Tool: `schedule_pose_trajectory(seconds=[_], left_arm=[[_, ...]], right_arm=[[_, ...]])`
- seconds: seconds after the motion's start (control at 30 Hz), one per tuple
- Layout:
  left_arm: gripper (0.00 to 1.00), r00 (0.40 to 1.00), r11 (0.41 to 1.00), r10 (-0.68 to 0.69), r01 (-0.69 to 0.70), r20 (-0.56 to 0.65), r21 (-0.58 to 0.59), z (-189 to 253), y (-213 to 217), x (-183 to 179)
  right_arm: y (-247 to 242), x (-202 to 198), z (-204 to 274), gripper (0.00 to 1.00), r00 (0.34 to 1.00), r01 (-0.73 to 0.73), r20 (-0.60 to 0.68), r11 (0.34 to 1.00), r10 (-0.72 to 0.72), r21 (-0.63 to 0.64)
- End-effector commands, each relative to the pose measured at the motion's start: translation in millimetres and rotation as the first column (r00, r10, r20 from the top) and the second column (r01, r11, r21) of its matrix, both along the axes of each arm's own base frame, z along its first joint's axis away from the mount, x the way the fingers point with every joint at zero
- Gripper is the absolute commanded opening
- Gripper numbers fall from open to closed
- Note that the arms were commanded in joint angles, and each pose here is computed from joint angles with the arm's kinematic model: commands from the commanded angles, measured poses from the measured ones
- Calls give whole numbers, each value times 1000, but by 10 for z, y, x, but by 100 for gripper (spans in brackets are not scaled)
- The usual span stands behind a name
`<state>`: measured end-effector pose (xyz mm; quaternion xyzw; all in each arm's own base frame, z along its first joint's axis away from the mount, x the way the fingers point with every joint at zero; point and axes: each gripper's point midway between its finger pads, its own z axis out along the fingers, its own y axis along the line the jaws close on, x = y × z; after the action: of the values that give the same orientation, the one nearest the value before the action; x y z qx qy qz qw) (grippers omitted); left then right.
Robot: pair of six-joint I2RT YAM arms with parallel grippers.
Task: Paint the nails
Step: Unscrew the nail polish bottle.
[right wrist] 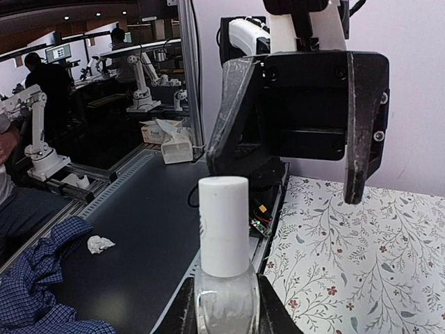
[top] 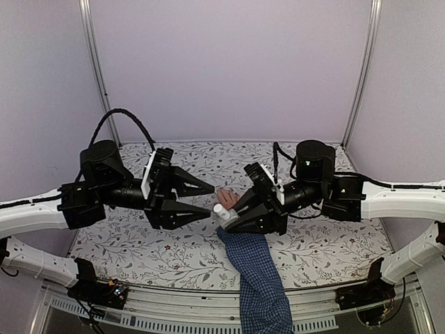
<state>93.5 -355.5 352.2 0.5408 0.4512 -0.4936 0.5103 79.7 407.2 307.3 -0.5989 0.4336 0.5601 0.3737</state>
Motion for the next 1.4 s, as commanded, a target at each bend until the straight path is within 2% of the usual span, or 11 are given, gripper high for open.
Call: schedule_pose_trajectory(seconds=[0.0, 0.27, 0.57, 0.77, 1.0, 1.07, 1.37], left_arm=[[49, 994, 997, -67, 71, 84, -43, 104, -82, -164], [40, 990, 993, -111, 114, 92, -27, 71, -184, -289], [27, 993, 996, -86, 86, 85, 8, -7, -263, -246], [25, 993, 997, -80, 79, 89, 10, -30, -252, -243], [4, 995, 999, -49, 49, 82, 5, -17, -254, -197], [0, 997, 1000, -18, 18, 75, -1, -6, -253, -145], [0, 973, 974, 227, -227, -30, -2, 26, -275, 300]], right_arm=[[17, -72, 13, 0, 995, -79, -65, 997, 78, -24], [54, -70, -10, 0, 992, -94, -88, 995, 91, -35], [60, -59, 19, 0, 992, -95, -88, 995, 92, -28], [22, -21, 94, 0, 992, -89, -90, 996, 88, -5], [36, 5, 113, 0, 993, -86, -85, 996, 86, 5], [41, 42, 137, 0, 995, -64, -78, 998, 65, 12], [106, 449, 176, 0, 978, 199, -64, 980, -198, 12]])
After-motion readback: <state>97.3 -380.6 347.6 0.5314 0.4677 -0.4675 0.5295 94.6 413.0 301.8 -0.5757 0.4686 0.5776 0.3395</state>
